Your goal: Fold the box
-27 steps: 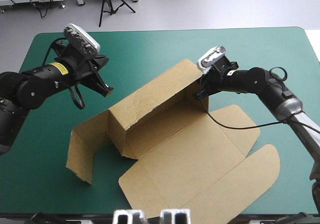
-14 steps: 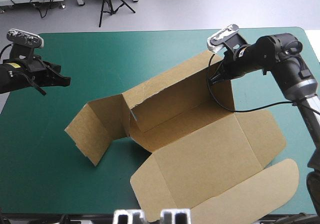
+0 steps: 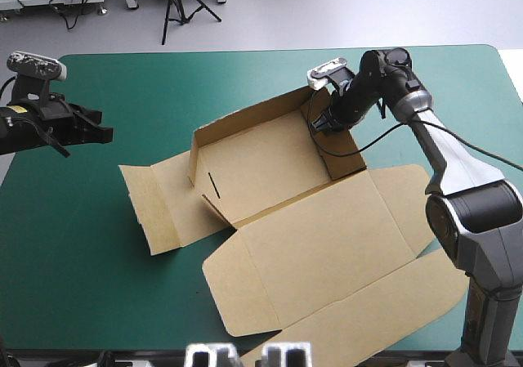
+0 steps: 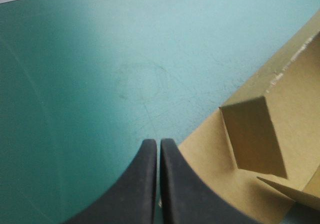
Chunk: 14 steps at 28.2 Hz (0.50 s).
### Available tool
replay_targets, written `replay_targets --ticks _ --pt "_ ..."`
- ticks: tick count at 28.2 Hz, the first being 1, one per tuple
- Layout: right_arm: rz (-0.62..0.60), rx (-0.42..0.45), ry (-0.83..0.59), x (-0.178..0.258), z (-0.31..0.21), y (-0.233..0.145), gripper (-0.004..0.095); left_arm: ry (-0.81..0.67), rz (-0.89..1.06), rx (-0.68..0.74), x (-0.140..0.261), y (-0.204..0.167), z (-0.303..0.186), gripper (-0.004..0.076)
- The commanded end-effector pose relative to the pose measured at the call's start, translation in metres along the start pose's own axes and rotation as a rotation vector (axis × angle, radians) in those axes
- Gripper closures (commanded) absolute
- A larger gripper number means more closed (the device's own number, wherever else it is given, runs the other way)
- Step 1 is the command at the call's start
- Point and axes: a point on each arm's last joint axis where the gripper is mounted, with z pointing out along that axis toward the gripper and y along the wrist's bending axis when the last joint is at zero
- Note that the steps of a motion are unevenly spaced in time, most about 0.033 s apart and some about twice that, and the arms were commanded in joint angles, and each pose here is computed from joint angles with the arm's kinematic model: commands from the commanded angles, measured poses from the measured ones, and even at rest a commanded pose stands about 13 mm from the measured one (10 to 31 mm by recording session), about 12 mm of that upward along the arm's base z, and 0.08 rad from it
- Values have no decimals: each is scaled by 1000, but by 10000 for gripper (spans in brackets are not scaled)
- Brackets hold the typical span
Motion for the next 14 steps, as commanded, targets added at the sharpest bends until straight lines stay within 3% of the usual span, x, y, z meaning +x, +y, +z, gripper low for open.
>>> replay_targets --ticks 1,2,3,14 --pt "44 -2 -50 -6 -40 9 230 -99 -5 -3 -12 -6 -16 718" --pt "85 13 -87 -10 -53 10 163 -98 -4 -5 -12 -6 -16 718" --pt "89 14 -114 -11 -62 11 156 -98 -4 -5 -12 -6 -16 718" --pt "-1 107 -409 10 -197 43 161 -112 -3 -19 -13 -5 -16 718"
